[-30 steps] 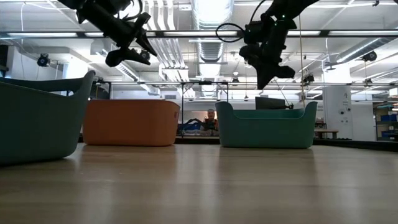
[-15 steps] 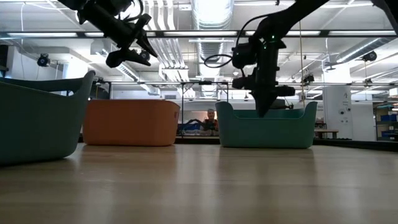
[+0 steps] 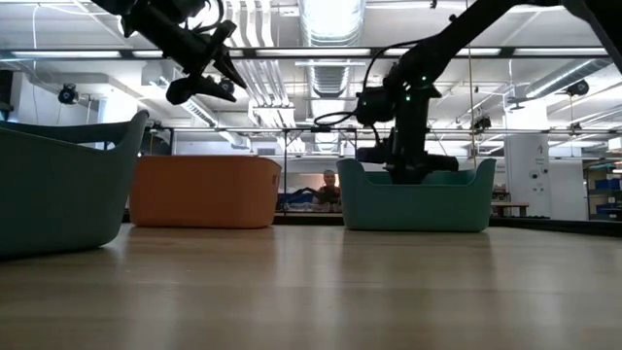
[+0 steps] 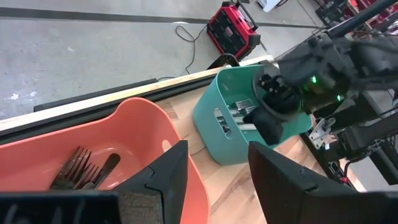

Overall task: Sort silverware by color (type)
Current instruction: Adjust the white forks in the green bin

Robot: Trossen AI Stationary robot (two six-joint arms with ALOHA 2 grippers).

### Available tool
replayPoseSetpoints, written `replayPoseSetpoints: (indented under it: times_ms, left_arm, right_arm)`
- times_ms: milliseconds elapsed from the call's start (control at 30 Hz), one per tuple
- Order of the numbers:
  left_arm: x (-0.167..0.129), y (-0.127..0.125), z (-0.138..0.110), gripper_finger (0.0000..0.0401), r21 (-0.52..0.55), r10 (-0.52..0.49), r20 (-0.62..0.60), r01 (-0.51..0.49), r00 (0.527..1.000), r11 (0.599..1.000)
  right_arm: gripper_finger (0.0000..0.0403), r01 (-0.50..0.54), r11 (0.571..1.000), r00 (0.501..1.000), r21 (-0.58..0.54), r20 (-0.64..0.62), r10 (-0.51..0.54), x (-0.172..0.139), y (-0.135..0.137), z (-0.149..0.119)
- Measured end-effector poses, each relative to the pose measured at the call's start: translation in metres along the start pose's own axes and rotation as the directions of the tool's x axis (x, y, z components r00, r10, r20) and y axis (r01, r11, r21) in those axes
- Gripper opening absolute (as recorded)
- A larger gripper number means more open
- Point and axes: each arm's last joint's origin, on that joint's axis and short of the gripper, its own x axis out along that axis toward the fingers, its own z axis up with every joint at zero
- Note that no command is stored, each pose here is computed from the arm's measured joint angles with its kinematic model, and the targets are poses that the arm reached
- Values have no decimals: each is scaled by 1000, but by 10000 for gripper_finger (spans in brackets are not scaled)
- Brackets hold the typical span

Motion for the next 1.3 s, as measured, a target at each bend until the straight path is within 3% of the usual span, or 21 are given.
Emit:
replayPoseSetpoints:
  times_ms: [367, 833, 1300]
  left_arm:
    - [0, 0, 0, 151, 15, 1, 1, -1, 1000, 1000]
    - [0, 0, 0, 151, 15, 0, 1, 0, 1000, 1000]
    - [0, 0, 0, 151, 19, 0, 2, 0, 1000, 1000]
  right_arm:
    - [9, -61, 993, 993, 105, 106, 50, 12, -11, -9]
    - [9, -34, 997, 987, 75, 162, 22, 14, -10, 1]
    - [9, 3, 999, 993, 52, 122, -10, 34, -10, 1]
